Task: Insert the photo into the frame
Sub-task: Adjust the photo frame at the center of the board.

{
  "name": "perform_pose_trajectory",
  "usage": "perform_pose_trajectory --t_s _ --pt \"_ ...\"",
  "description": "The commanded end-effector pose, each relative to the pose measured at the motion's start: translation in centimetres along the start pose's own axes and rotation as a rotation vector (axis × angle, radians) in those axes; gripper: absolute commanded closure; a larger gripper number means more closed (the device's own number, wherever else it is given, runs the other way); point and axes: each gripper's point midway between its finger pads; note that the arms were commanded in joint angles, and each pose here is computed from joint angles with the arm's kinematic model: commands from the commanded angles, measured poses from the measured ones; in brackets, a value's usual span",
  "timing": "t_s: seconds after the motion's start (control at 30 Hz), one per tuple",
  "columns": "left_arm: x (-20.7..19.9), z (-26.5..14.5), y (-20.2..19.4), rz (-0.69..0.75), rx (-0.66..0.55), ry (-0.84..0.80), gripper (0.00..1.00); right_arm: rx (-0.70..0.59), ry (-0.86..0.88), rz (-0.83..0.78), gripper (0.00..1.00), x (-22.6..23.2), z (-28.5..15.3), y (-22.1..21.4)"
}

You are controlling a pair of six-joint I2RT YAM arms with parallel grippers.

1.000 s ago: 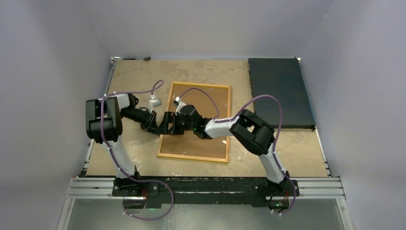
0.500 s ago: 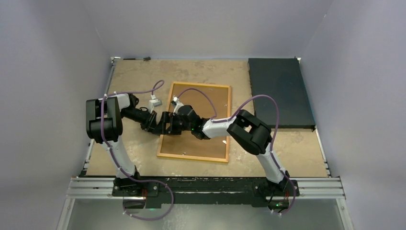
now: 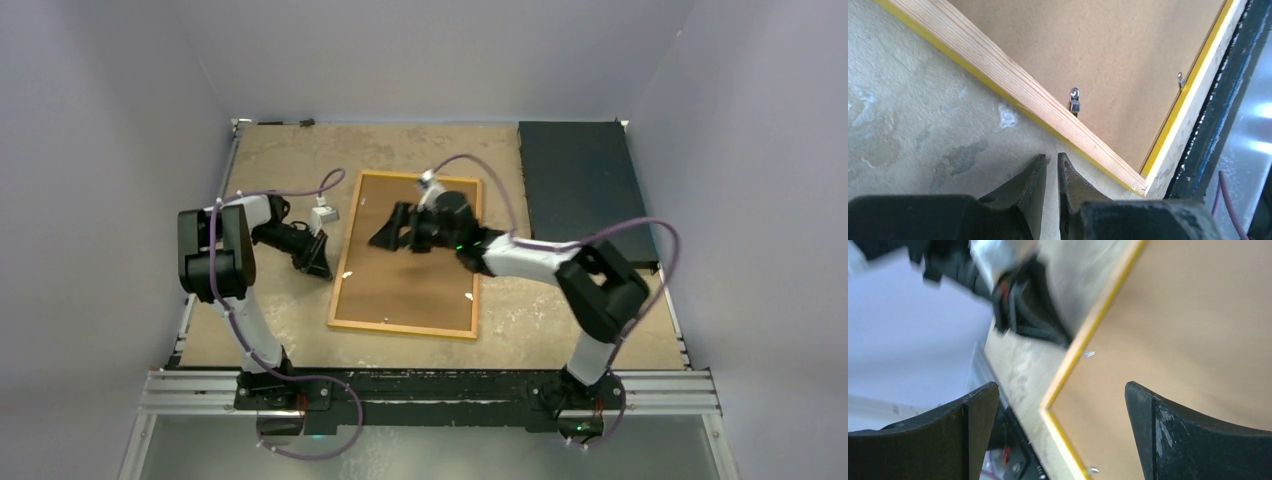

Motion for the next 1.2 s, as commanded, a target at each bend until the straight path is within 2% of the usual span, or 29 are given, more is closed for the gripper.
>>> perform_pose_trajectory --t_s 0.0,0.1,0.23,0.47,0.73,0.93,1.07,1.17 --pt "0.6 -0.1 -0.7 0.154 0.047 0.121 0.86 -0.174 -0.252 -0.013 0.01 -9.1 -8.5 6.0" --pt "0.5 0.4 -1.1 0.2 0.073 0.17 0.87 -0.185 -0.459 -0.022 0.01 -14.7 -12.0 6.8" --pt "0.3 0.9 -1.2 0.245 0.101 0.216 0.87 -0.183 -0.614 -0.019 0.01 -19.5 -13.9 7.1" --pt "0.0 1.4 -1.5 0.284 0.127 0.238 0.87 -0.134 -0.669 -0.002 0.01 -23.2 -12.8 6.7" --pt "-1.0 3.5 -1.5 0.333 0.168 0.219 0.87 -0.138 -0.599 -0.018 0.01 -23.6 -10.2 8.5" --pt "-4.3 6.3 -2.0 0.371 0.228 0.126 0.87 -0.192 -0.682 -0.038 0.01 -23.2 -11.5 11.5" --pt "-4.5 4.1 -2.1 0.374 0.246 0.136 0.86 -0.276 -0.732 -0.047 0.01 -21.9 -13.6 13.8" --pt "-3.3 0.3 -0.1 0.307 0.169 0.15 0.84 -0.333 -0.683 -0.081 0.01 -20.3 -13.4 15.6"
Point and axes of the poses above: each gripper's point midway between its finger pads, its own z axis out along the fingers, its own x axis along the line the jaws close on, y = z × x, and after that the axes turned 10 degrees about -z, right-handed
